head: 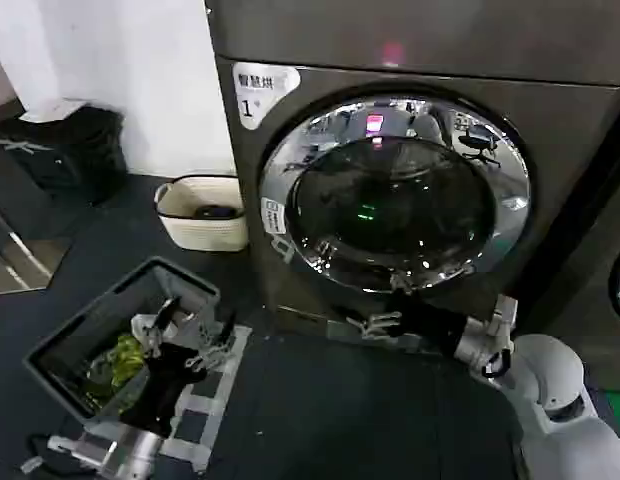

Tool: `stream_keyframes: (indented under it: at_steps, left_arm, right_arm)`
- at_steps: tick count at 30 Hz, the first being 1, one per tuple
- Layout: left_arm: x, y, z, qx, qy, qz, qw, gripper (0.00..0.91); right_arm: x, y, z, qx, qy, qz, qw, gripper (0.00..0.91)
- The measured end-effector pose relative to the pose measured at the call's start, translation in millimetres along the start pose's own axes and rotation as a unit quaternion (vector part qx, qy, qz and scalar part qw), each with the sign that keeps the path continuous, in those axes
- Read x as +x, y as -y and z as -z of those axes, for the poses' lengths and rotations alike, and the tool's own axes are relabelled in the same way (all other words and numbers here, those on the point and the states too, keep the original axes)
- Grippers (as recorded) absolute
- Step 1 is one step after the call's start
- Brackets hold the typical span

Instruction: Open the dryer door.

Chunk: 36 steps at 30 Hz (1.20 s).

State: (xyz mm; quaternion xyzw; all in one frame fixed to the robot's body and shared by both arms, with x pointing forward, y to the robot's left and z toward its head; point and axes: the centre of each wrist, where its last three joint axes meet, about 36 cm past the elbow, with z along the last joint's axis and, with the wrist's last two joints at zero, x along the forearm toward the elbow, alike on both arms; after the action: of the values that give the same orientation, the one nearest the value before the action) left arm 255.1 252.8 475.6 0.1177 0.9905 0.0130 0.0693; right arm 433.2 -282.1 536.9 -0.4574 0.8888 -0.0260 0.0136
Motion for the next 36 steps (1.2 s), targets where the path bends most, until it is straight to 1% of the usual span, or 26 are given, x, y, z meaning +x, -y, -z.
stream_keyframes:
  at_steps: [5,10,16,21,28,36]
  left_arm:
    - [-1.8,1.9,-1.6,-0.010,-0.014,-0.001,1.000,0.907]
    - [-3.6,4.4,-6.1,-0.018,-0.016,0.013,1.000,0.907]
    - [-3.1,3.1,-6.8,-0.021,-0.030,0.025,0.999,0.907]
    - [-2.6,3.6,-3.5,-0.018,-0.036,0.024,0.999,0.907]
    - [-0.4,4.9,2.0,-0.023,-0.030,0.021,0.999,0.907]
    - [1.5,6.7,4.7,-0.025,-0.035,0.023,0.999,0.907]
  right_arm:
    - [-18.6,4.5,2.0,0.014,0.000,-0.010,1.000,0.907]
    - [-39.2,9.1,4.0,0.024,0.003,-0.012,1.000,0.907]
    - [-66.7,13.2,0.6,0.043,-0.004,-0.013,0.999,0.907]
    - [-87.9,13.1,-5.1,0.051,-0.007,-0.017,0.999,0.907]
    - [-117.8,14.4,-14.0,0.055,-0.016,-0.003,0.998,0.907]
    - [-153.3,17.1,-14.7,0.056,-0.022,0.016,0.998,0.907]
